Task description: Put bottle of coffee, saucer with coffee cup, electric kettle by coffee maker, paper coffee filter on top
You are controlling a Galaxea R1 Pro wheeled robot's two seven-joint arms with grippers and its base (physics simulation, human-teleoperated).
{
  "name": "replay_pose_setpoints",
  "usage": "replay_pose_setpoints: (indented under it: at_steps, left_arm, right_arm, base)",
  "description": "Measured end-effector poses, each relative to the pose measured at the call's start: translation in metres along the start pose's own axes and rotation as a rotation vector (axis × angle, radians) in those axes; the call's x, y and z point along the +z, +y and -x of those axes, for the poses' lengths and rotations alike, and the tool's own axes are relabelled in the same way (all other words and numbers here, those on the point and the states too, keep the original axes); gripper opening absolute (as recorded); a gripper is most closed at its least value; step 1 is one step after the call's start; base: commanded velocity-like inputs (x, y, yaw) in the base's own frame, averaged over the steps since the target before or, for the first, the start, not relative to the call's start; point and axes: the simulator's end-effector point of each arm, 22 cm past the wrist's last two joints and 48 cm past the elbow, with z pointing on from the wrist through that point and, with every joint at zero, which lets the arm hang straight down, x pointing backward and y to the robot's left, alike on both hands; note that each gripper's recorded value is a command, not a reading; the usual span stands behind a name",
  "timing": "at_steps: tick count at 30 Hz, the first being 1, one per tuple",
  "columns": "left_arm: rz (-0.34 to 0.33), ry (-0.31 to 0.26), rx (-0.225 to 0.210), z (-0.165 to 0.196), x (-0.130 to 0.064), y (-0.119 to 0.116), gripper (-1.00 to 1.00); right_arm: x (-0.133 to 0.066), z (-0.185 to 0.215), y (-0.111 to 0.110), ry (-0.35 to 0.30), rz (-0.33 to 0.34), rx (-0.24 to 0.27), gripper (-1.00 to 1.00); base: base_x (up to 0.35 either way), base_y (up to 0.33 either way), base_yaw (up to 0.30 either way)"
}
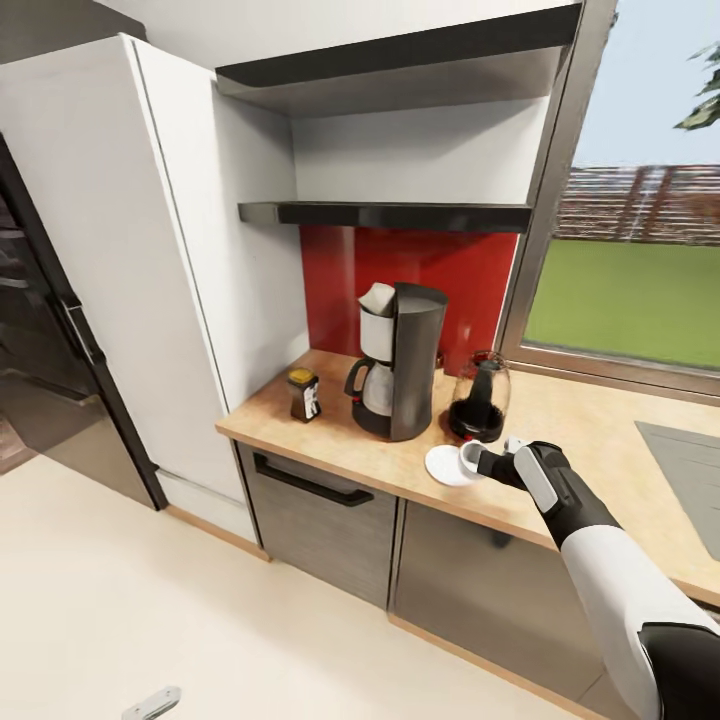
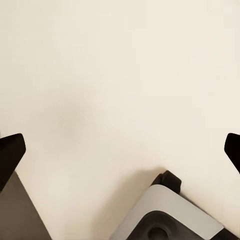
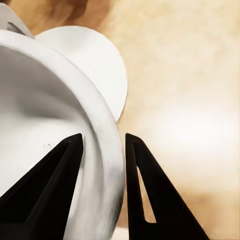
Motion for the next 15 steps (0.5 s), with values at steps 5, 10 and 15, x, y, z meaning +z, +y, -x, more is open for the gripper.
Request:
replay_pose_setpoints:
  at_steps: [5, 10, 15]
  left_arm:
    - [0.000, 0.000, 0.001, 0.0000, 0.0000, 0.0000, 1.00]
    - [0.000, -0.001, 0.001, 0.0001, -0.0001, 0.0002, 1.00]
    - [0.000, 0.000, 0.001, 0.0001, 0.0000, 0.0000, 1.00]
  right_arm:
    - [0.0000, 0.0002, 0.0001, 0.000, 0.000, 0.001, -1.00]
    - [-0.0002, 0.0001, 0.0000, 0.000, 0.000, 0.000, -1.00]
    - [0.0000, 0.0000, 0.0000, 0.000, 0.000, 0.000, -1.00]
  base:
    - [0.008, 0.032, 0.000]
    - [0.131, 0.145, 0.000]
    - [0.019, 0.015, 0.000]
